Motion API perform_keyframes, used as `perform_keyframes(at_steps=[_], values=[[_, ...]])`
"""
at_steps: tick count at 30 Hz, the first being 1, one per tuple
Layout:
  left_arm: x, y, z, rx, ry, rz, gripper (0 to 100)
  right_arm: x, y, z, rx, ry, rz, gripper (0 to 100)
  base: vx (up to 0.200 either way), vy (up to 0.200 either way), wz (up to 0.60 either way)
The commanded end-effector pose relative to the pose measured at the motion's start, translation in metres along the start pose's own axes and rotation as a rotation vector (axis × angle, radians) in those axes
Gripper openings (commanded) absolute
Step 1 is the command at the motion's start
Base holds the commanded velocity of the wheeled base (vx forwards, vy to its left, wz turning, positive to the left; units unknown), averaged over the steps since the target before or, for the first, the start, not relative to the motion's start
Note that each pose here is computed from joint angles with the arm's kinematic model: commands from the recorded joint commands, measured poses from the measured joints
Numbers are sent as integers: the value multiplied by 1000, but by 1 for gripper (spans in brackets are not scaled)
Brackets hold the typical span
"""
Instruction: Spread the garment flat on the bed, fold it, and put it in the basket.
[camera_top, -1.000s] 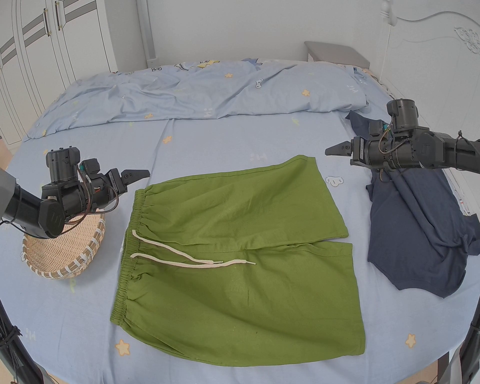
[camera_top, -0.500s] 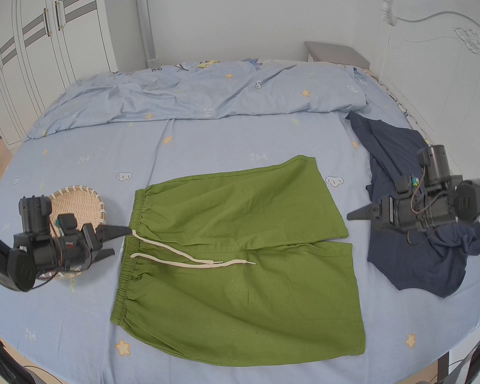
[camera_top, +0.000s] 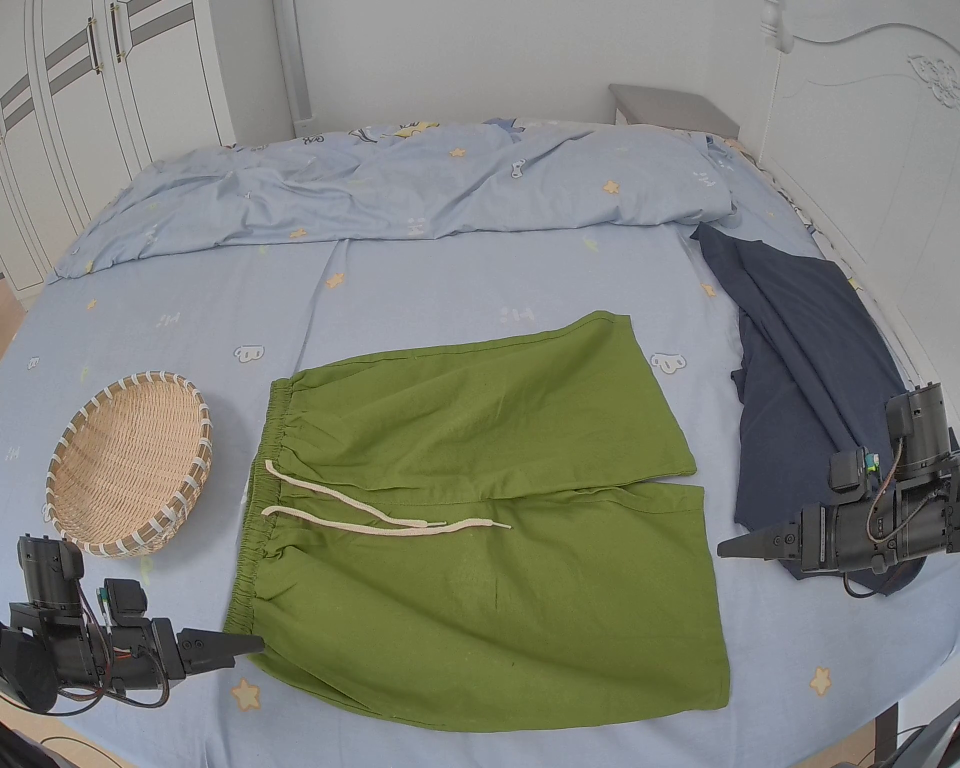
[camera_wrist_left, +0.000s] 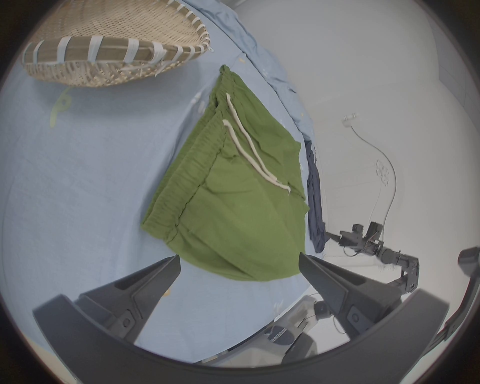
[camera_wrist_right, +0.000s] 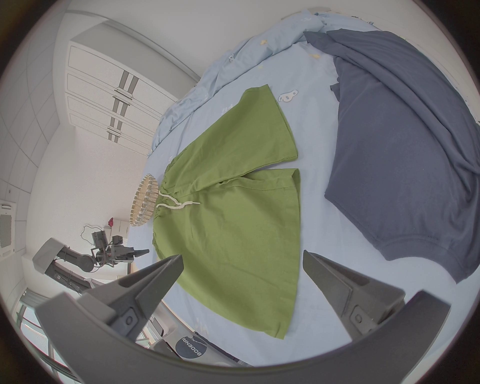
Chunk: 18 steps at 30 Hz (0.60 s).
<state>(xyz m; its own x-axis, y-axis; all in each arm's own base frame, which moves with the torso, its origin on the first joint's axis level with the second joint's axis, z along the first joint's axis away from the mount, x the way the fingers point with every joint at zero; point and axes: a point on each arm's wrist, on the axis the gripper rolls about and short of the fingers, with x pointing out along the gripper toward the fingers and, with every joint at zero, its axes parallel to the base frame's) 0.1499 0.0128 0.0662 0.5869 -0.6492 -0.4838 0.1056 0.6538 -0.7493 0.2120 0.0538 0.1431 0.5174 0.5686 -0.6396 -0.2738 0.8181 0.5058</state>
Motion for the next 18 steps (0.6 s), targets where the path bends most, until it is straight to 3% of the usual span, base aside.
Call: perform_keyframes(at_steps=[1, 8, 18], values=[[12, 22, -9, -31, 99, 34, 100, -7, 5, -6, -16, -15, 16, 100, 0, 0, 0], [26, 40, -7, -29, 152, 45, 100, -8, 4, -2, -14, -29, 11, 100, 0, 0, 0], [30, 54, 10, -24, 106, 62, 100, -6, 3, 0, -18, -40, 16, 100, 0, 0, 0]])
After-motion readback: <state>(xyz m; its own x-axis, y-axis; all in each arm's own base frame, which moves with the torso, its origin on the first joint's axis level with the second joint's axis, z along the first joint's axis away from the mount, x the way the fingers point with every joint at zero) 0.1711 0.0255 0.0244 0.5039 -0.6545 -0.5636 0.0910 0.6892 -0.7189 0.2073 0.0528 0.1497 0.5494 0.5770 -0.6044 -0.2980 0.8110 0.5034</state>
